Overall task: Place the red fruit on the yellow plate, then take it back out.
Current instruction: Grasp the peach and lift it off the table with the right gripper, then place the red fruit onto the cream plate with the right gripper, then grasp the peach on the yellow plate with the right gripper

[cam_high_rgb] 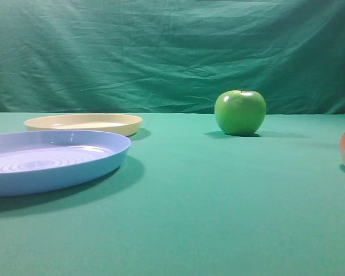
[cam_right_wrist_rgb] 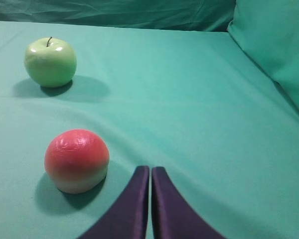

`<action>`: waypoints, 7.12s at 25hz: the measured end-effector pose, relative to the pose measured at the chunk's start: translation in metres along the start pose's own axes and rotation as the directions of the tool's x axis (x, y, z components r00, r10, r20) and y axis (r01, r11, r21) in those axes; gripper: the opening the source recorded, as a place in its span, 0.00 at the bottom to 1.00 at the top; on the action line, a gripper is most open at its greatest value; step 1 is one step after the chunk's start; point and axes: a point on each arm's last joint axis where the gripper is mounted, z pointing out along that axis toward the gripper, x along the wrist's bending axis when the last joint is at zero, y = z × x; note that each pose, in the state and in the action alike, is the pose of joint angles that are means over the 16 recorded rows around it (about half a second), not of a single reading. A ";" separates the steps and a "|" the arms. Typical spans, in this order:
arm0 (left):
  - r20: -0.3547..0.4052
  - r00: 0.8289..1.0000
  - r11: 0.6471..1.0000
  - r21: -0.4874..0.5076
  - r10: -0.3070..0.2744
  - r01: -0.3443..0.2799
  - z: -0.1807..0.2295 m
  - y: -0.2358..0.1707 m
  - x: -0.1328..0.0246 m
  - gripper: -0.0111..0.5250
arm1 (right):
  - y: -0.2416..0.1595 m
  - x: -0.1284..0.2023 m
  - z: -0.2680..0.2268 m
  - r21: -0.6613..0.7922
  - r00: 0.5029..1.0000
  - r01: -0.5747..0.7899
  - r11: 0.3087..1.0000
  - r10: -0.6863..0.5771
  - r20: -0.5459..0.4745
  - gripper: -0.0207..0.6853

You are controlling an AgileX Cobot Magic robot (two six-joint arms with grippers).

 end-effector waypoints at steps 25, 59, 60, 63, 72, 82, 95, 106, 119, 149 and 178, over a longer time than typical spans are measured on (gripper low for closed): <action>0.000 1.000 1.000 0.000 0.001 -0.001 0.000 0.000 0.000 0.02 | 0.039 -0.002 -0.021 -0.037 1.000 0.003 0.999 -0.003 -0.013 0.03; 0.000 1.000 1.000 0.000 0.000 0.000 0.000 0.000 0.000 0.02 | 0.132 0.033 0.094 0.636 0.904 0.353 0.686 -0.074 -0.421 0.28; 0.000 1.000 1.000 0.000 0.000 0.000 0.000 0.000 0.000 0.02 | 0.130 0.036 0.100 0.641 0.902 0.360 0.678 -0.076 -0.426 0.34; 0.000 1.000 1.000 0.000 0.000 0.000 0.000 0.000 0.000 0.02 | 0.124 0.042 0.117 0.655 0.899 0.369 0.659 -0.076 -0.430 0.51; 0.000 1.000 1.000 0.000 0.000 0.000 0.000 0.000 0.000 0.02 | 0.099 0.052 0.161 0.705 0.913 0.347 0.618 -0.051 -0.405 0.92; 0.000 1.000 1.000 0.000 0.000 0.000 0.000 0.000 0.000 0.02 | 0.073 0.059 0.194 0.729 0.919 0.341 0.594 -0.048 -0.391 0.79; 0.000 1.000 1.000 0.000 0.000 0.000 0.000 0.000 0.000 0.02 | 0.117 0.067 0.220 0.684 0.909 0.365 0.631 -0.082 -0.409 0.33; 0.000 1.000 1.000 0.000 0.000 0.000 0.000 0.000 0.000 0.02 | 0.220 0.120 0.238 0.461 0.849 0.429 0.776 -0.172 -0.500 0.30; 0.000 1.000 1.000 0.000 0.000 0.000 0.000 0.000 0.000 0.02 | 0.227 0.254 0.292 0.240 0.695 0.558 0.794 -0.290 -0.658 0.28; 0.000 1.000 1.000 0.000 0.000 0.000 0.000 0.000 0.000 0.02 | 0.201 0.299 0.321 0.211 0.670 0.552 0.807 -0.279 -0.688 0.75; 0.000 1.000 1.000 0.000 0.000 0.000 0.000 0.000 0.000 0.02 | 0.341 0.112 0.059 0.303 0.803 0.363 0.881 -0.131 -0.581 0.03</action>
